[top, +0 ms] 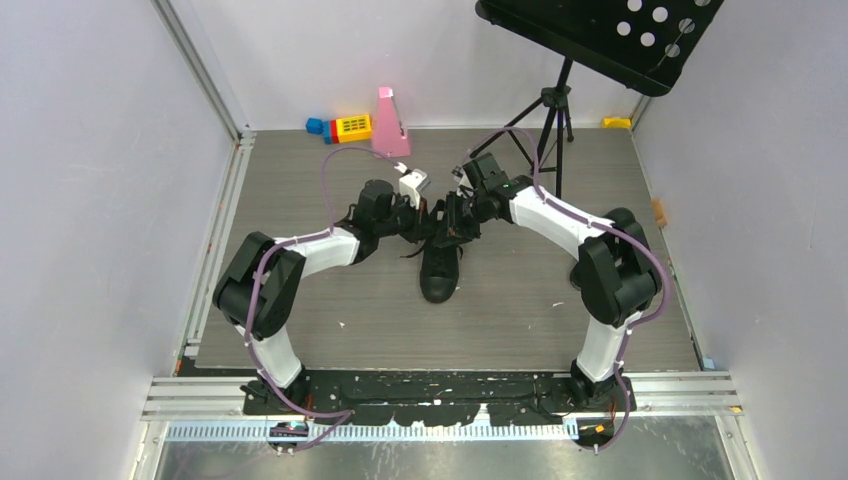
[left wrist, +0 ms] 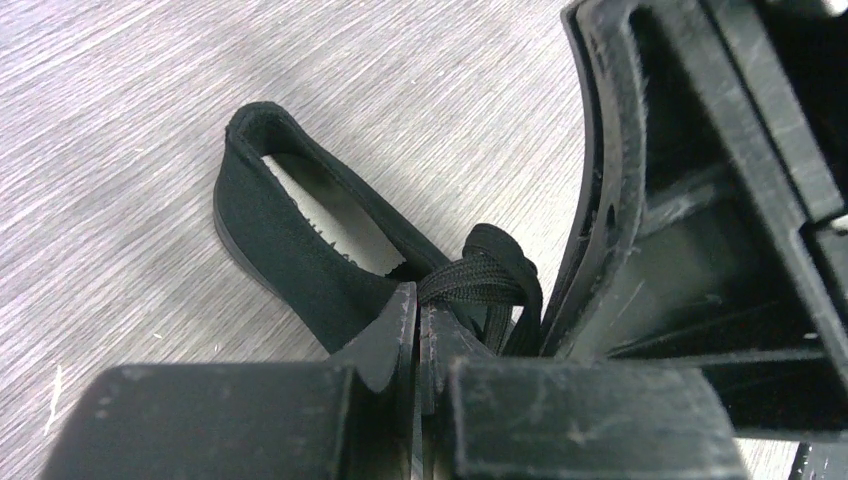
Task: Tie the shoes
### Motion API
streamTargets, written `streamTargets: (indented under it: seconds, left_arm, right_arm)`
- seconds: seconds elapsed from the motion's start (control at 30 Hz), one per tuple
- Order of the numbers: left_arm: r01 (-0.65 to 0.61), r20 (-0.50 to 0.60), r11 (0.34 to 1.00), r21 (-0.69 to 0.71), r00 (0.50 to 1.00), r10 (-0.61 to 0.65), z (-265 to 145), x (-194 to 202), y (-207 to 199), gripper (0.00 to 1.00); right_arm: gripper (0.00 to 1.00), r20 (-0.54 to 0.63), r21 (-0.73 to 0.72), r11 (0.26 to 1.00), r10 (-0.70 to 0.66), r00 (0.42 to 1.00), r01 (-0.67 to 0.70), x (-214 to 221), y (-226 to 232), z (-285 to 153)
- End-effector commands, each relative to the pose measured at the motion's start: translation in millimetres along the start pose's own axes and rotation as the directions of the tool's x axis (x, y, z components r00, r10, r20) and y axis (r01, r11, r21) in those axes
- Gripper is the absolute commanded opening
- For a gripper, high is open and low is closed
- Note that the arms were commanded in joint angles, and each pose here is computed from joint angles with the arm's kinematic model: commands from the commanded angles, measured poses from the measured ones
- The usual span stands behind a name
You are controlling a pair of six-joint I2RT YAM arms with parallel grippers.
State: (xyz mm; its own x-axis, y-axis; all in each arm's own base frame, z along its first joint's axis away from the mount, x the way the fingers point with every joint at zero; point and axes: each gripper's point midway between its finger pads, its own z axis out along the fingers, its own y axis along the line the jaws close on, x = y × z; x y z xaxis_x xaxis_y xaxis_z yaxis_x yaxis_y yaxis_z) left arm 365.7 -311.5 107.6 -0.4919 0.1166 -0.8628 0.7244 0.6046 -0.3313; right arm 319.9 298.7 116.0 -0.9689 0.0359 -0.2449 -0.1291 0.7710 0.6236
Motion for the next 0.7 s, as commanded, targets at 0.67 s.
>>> streamTargets:
  seconds: [0.67]
  left_arm:
    - [-0.028,0.041,0.999,0.038,0.999,0.026,4,-19,-5,0.0]
  right_arm:
    - [0.3,0.301,0.056,0.998,-0.057,0.952,0.042,-47,-3,-50]
